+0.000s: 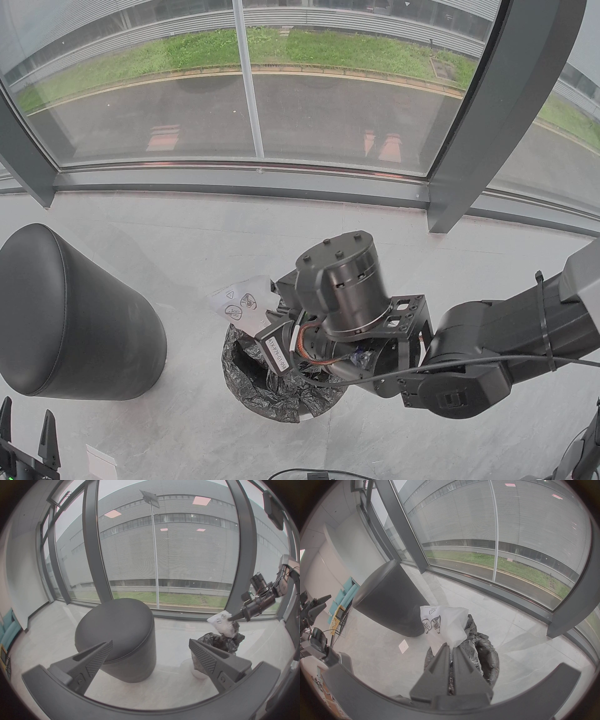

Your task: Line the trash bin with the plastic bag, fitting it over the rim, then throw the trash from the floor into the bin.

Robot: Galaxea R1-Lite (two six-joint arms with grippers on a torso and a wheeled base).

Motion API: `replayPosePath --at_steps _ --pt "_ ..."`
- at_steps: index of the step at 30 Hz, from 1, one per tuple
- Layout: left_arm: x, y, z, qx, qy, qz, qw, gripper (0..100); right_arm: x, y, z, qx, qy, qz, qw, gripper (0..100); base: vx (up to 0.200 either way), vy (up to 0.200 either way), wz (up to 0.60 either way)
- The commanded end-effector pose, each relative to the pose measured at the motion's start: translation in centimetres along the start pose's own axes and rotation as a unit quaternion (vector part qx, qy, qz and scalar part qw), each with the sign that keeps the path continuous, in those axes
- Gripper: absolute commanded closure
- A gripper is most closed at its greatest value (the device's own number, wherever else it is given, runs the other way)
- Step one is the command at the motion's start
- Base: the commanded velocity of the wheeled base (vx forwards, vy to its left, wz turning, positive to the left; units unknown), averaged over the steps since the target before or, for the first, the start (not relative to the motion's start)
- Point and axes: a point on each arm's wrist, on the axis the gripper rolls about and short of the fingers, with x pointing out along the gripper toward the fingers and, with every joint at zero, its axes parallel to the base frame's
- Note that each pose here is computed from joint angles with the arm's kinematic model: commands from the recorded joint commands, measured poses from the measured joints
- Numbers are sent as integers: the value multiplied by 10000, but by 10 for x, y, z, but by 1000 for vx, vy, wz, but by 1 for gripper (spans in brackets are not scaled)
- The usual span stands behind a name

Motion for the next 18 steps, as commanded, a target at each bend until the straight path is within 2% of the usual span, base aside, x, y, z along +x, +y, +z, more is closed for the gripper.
replayPosePath --at_steps 1,2,3,5,7,11,15,18 --pt "-3 0 -6 -173 -104 -324 9993 0 13 9 -12 -37 76 25 10000 100 0 0 0" --pt "-3 0 -6 -173 -104 -324 9993 0 13 9 -12 -37 76 25 10000 100 0 0 0" --pt "-3 -2 -6 -405 -72 -670 9969 0 16 10 -13 -30 32 18 10000 100 0 0 0" --pt "-3 -3 -6 -561 -40 -991 9935 0 19 11 -16 -24 48 11 10000 100 0 0 0" --pt "-3 -4 -6 -553 -44 -1068 9927 0 22 12 -19 -44 106 9 9999 100 0 0 0" --pt "-3 -4 -6 -568 -38 -1014 9932 0 29 14 -26 -73 215 7 9997 100 0 0 0" --pt "-3 -2 -7 -526 -39 -570 9970 0 30 14 -28 -91 244 7 9997 100 0 0 0" --pt "-3 -1 -7 -527 -41 -547 9971 0 32 15 -29 -93 251 7 9996 100 0 0 0"
